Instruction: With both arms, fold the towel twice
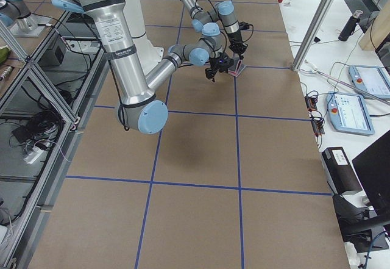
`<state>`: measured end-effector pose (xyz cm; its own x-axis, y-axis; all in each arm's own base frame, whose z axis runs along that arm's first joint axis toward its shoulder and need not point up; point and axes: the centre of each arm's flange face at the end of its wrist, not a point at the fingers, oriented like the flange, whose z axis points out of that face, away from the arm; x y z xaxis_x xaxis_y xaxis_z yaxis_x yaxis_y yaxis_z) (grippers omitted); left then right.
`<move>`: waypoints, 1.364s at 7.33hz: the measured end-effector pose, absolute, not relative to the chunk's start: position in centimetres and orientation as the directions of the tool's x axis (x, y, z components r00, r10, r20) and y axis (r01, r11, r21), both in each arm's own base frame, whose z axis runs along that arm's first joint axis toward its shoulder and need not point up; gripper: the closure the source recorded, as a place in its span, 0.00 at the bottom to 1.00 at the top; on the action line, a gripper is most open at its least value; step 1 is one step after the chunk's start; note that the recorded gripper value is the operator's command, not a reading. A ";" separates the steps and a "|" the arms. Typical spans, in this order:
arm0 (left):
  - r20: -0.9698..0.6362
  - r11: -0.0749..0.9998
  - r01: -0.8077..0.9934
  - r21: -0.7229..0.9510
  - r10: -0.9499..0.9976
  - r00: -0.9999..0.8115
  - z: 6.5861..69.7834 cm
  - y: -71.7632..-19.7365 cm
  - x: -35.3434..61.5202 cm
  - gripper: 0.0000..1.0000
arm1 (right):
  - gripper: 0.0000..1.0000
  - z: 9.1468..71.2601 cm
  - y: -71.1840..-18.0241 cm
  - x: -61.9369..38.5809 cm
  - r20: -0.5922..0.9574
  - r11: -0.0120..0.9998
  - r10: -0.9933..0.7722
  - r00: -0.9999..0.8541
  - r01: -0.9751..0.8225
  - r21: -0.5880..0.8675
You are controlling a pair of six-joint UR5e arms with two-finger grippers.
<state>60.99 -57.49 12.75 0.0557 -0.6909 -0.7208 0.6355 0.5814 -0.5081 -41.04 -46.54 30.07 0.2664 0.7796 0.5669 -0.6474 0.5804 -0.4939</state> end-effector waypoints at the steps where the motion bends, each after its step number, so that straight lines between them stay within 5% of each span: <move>1: -0.720 0.581 0.637 -0.507 -0.691 0.056 13.3 -57.8 61.3 1.00 | 0.00 30.1 -46.5 -41.0 0.566 0.580 0.780 0.267 -0.648 -0.494; 2: -0.720 0.580 0.638 -0.507 -0.691 0.056 13.8 -58.0 61.4 0.96 | 0.00 30.2 -46.5 -41.0 0.565 0.580 0.780 0.268 -0.648 -0.493; 3: -0.721 0.578 0.640 -0.507 -0.691 0.054 14.1 -58.3 61.4 0.51 | 0.00 30.2 -46.5 -41.0 0.565 0.580 0.780 0.268 -0.649 -0.493; 5: -0.726 0.572 0.644 -0.508 -0.686 0.036 15.5 -59.8 61.1 0.00 | 0.00 30.2 -46.6 -41.0 0.566 0.579 0.780 0.267 -0.649 -0.493; 10: -0.727 0.554 0.654 -0.515 -0.686 0.009 16.4 -62.3 59.5 0.00 | 0.00 29.8 -46.5 -41.2 0.572 0.583 0.776 0.265 -0.647 -0.491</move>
